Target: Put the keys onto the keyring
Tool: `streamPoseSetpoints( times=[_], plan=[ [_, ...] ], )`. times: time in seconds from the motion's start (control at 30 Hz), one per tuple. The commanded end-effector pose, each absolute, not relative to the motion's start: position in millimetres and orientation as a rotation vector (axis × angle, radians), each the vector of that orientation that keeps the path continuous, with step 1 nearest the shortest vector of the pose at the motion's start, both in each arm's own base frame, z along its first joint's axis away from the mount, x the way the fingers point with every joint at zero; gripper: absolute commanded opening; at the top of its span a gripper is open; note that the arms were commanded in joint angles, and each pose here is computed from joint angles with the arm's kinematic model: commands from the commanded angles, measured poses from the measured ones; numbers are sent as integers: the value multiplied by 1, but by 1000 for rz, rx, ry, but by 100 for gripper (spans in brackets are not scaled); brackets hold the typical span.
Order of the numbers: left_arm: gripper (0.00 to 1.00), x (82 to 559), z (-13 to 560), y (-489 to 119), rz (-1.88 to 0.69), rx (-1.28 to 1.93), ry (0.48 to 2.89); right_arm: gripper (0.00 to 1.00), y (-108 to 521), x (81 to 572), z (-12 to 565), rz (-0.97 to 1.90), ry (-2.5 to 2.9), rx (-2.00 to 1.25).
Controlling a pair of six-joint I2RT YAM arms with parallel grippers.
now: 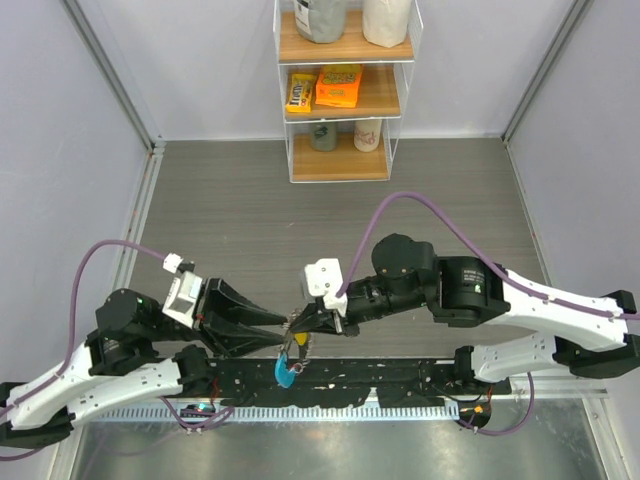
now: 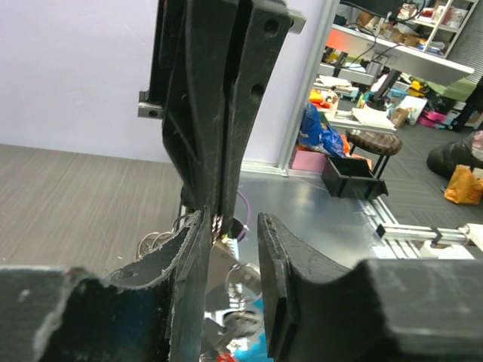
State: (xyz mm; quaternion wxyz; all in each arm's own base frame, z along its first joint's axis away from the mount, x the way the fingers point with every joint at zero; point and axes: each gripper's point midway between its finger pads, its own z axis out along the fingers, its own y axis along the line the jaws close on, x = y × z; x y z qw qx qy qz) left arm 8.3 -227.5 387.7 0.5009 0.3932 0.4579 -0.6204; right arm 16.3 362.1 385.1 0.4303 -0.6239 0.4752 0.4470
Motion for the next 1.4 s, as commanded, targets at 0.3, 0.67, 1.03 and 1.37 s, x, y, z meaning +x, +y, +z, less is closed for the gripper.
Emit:
streamPoseSetpoints(
  times=[0.3, 0.67, 1.03, 1.37],
  plan=[
    [42, 8, 367, -221, -1392, 1097, 1393, 6, 353, 4, 391, 1198, 1348, -1576],
    [42, 10, 364, -218, -1348, 1131, 1450, 6, 358, -2, 382, 1285, 1438, -1600],
    [41, 8, 358, -218, -1339, 1164, 1490, 6, 377, 0, 378, 1330, 1483, -1616],
    [31, 8, 351, -216, -1320, 1190, 1523, 6, 384, 1, 379, 1338, 1488, -1622]
  ],
)
